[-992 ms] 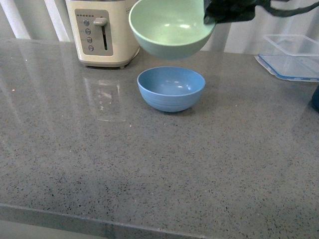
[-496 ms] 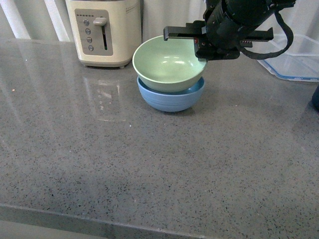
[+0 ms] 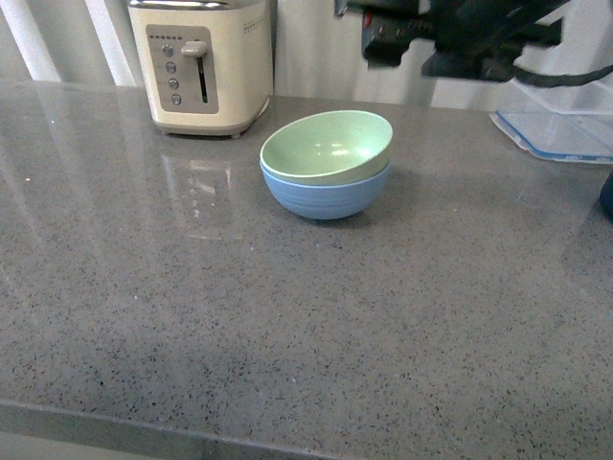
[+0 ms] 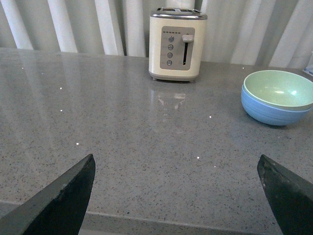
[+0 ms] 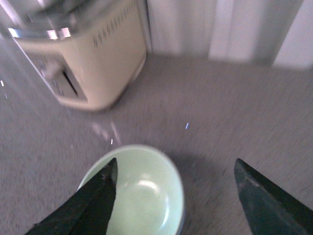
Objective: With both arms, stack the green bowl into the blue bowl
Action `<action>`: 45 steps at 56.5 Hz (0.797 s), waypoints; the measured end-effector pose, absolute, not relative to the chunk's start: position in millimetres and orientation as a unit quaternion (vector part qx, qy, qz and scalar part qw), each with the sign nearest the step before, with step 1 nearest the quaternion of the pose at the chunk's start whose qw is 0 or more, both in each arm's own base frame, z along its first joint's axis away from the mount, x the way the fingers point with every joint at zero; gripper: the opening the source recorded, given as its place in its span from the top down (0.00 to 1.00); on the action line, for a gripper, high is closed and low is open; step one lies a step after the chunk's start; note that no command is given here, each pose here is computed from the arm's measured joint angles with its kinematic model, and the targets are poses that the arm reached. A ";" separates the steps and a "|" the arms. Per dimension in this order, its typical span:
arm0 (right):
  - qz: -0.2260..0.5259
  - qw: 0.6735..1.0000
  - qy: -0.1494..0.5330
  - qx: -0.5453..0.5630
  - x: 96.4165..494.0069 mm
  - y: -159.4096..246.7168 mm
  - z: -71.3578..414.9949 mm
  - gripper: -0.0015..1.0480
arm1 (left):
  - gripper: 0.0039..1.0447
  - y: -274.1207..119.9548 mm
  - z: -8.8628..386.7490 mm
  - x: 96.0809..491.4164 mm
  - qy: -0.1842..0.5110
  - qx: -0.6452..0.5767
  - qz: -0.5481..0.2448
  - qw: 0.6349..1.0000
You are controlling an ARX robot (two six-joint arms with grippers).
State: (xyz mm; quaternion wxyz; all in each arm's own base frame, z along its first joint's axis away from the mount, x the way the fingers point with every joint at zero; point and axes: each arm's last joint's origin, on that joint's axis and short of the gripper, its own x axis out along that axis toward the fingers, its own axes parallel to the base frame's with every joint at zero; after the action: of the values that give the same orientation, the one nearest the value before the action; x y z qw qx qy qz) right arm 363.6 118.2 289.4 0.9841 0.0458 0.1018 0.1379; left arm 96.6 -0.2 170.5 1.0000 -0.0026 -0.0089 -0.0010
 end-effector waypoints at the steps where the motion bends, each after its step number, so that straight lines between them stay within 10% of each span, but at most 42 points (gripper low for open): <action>1: 0.132 0.986 0.087 0.042 359.3 116.1 291.9 0.27 | 0.06 -0.2 170.5 96.6 -0.009 -0.003 -0.001 1.000; 8: 0.014 0.999 -0.035 0.030 316.4 86.8 304.0 0.45 | 0.06 -0.2 170.5 96.6 -0.009 -0.003 -0.001 1.000; 27: 0.002 1.000 0.004 0.002 248.0 40.4 226.2 0.99 | 0.06 -0.2 170.5 96.6 -0.009 -0.003 -0.001 1.000; 45: 0.001 1.000 0.005 0.000 195.4 17.3 196.1 0.99 | 0.06 -0.2 170.5 96.6 -0.009 -0.003 -0.001 1.000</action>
State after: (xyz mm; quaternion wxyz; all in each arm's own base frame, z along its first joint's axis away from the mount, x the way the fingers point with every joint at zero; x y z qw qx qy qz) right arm 195.4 17.3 196.1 1.0000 0.0003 0.0052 0.0006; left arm 96.6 -0.2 170.5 1.0000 -0.0026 -0.0091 -0.0010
